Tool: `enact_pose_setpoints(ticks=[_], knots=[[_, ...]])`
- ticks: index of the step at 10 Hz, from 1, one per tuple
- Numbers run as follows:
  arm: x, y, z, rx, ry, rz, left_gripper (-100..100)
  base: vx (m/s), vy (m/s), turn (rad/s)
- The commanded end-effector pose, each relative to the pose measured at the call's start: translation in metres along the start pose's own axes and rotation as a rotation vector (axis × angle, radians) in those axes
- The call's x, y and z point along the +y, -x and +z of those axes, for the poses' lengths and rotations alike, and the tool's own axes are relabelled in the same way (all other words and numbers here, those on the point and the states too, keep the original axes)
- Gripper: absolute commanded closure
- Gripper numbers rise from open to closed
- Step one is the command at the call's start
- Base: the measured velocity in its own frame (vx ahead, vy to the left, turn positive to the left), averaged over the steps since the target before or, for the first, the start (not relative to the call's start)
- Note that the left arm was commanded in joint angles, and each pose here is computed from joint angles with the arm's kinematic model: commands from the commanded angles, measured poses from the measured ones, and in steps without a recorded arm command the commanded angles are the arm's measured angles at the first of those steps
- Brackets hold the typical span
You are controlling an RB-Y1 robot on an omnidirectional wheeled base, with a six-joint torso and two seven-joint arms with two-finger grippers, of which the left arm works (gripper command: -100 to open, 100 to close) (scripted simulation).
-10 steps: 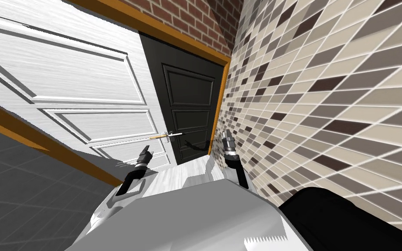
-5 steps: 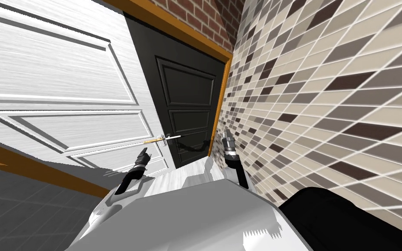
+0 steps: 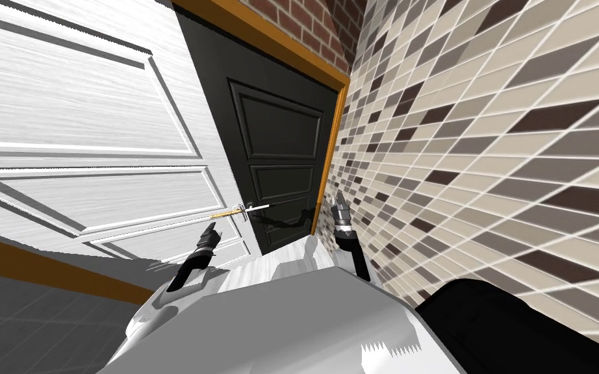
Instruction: Pull the door open
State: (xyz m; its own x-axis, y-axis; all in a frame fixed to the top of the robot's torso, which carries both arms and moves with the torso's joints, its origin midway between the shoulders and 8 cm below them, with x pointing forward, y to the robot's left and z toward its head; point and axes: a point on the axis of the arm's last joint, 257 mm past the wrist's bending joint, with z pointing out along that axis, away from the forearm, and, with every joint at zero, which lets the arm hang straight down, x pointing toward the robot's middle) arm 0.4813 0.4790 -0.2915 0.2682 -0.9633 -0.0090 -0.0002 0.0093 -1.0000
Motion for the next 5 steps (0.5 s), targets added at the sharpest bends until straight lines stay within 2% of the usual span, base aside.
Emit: enact_pose_setpoints(ticks=[1,3,5], knots=[[0.003,0.018,-0.0014,-0.024,0.008,0.008,-100,0.163,0.121,0.024],[0.005,0.035,-0.0035,-0.049,0.015,0.014,-100,0.168,0.102,-0.020],[0.005,0.038,-0.0027,-0.055,0.014,0.013,-100,0.191,0.101,-0.046]])
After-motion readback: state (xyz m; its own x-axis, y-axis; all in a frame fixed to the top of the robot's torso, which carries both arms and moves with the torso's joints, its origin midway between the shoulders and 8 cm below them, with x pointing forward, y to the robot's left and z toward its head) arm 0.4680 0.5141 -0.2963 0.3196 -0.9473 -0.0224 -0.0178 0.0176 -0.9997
